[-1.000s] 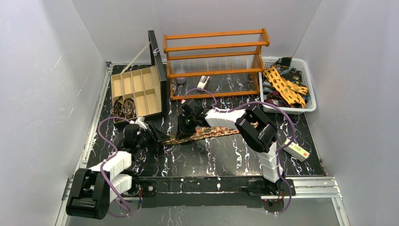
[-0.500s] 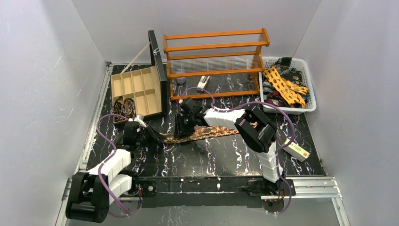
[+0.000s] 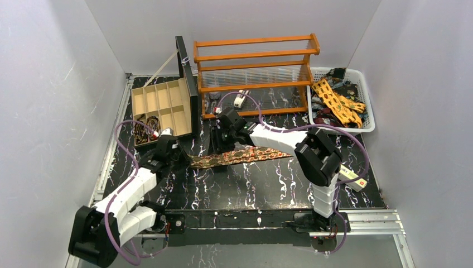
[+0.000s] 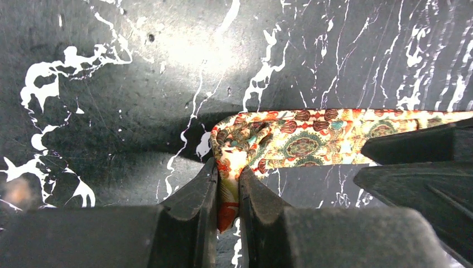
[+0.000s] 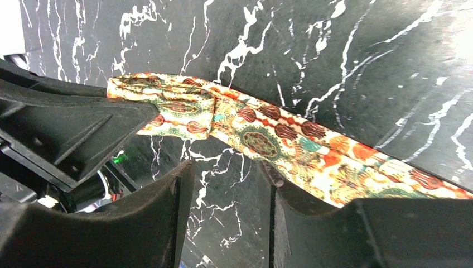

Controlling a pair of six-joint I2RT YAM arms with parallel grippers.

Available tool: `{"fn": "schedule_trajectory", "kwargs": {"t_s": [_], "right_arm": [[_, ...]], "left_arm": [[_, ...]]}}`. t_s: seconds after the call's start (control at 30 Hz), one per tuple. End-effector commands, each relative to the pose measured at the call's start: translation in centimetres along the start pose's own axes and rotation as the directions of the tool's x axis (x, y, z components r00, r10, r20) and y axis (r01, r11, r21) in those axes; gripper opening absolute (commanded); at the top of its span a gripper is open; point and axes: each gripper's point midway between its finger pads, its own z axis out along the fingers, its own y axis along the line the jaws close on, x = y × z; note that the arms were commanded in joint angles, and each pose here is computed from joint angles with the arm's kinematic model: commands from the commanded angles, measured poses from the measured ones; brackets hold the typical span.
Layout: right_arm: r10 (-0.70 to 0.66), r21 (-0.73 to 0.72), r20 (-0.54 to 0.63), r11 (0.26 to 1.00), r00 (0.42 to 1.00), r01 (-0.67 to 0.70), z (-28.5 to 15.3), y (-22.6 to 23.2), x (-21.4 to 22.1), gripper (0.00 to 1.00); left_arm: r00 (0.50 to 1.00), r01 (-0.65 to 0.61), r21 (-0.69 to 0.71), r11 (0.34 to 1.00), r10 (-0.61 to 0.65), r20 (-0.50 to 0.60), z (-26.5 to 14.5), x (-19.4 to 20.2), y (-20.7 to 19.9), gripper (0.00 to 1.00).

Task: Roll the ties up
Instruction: Roll the tie at the center of the board.

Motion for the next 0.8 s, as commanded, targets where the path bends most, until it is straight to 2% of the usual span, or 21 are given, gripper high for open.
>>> {"fn": "schedule_trajectory", "kwargs": {"t_s": [0.0, 0.3, 0.5, 0.77], "right_arm": [[-0.005, 0.041, 0.057, 0.999, 0.998, 0.002, -2.0, -1.4, -1.2, 0.54], [0.052, 0.107, 0.113, 0.992, 0.992, -0.065, -4.3, -4.6, -1.8, 0.56], [0.096, 0.125, 0.135, 0.986, 0.986, -0.113, -5.3, -6.3, -1.9, 0.56], [0.179, 0.153, 0.192, 0.966, 0.965, -0.209, -6.9, -9.1, -2.4, 0.57]], "left_arm": [[0.992, -0.099, -0.213, 0.972, 0.114, 0.059, -0.7, -1.7, 1.0, 0.0], [0.938, -0.253, -0.465, 0.848, 0.333, 0.098, -2.2, -2.9, 0.5, 0.0], [0.878, -0.347, -0.536, 0.77, 0.467, 0.102, -2.5, -3.0, -1.7, 0.0], [0.781, -0.47, -0.632, 0.616, 0.624, 0.028, -1.7, -1.9, -3.3, 0.0]]}}
